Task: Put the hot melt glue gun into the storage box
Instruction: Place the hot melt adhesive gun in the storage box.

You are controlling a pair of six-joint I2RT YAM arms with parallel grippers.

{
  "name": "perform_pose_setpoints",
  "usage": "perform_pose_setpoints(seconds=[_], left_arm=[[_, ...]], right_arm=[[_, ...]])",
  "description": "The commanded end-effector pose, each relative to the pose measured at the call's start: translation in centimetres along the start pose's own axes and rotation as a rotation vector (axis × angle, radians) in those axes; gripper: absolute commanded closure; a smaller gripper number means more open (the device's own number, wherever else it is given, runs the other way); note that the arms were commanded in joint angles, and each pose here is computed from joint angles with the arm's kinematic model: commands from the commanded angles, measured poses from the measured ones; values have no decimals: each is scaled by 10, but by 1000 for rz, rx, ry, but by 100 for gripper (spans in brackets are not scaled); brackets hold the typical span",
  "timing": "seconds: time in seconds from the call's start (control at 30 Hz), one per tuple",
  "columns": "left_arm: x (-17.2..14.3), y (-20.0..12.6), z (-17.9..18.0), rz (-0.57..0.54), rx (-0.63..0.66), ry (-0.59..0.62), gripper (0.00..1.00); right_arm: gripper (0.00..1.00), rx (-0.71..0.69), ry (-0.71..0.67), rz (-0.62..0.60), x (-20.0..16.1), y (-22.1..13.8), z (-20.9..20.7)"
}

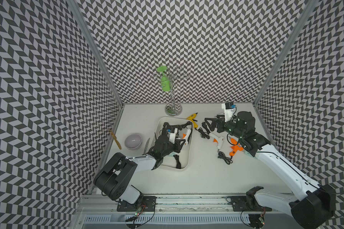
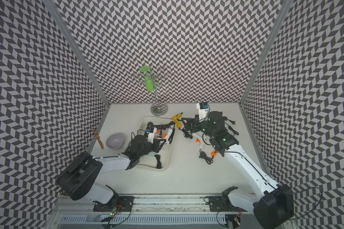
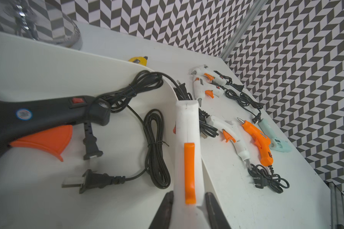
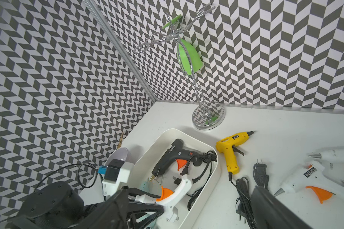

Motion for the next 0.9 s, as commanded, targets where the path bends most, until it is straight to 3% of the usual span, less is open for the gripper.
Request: perform_pose_setpoints(seconds=[0.0, 0.2, 0.47, 0.57, 0.67, 0.87], left_arm=[[4, 12, 11, 12, 10, -128, 100], [-9, 24, 26, 74, 35, -268, 100], [-33, 45, 40, 230, -24, -514, 72], [-32, 40, 36, 235, -7, -526, 58], [-22, 32, 30, 209, 50, -464, 43], [-3, 20, 19, 182, 181, -385, 33]], right_arm=[[1, -2, -21, -18, 1, 2, -4], [1, -57, -5, 10, -9, 4, -17], [1, -198, 27, 149, -41, 21, -49], [1, -294, 72, 240, -61, 26, -71], [1, -338, 98, 311, -77, 29, -84], [1, -393, 136, 374, -99, 35, -99]])
Point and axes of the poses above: each gripper's point midway between its finger pads, its own y axis out along the fingers, its own z axis along the line the jaws close on, x = y × z, the point moved 9 cm from there along -y, back along the fingers, and after that the axes turned 9 degrees about -y, right-handed, at the moved point
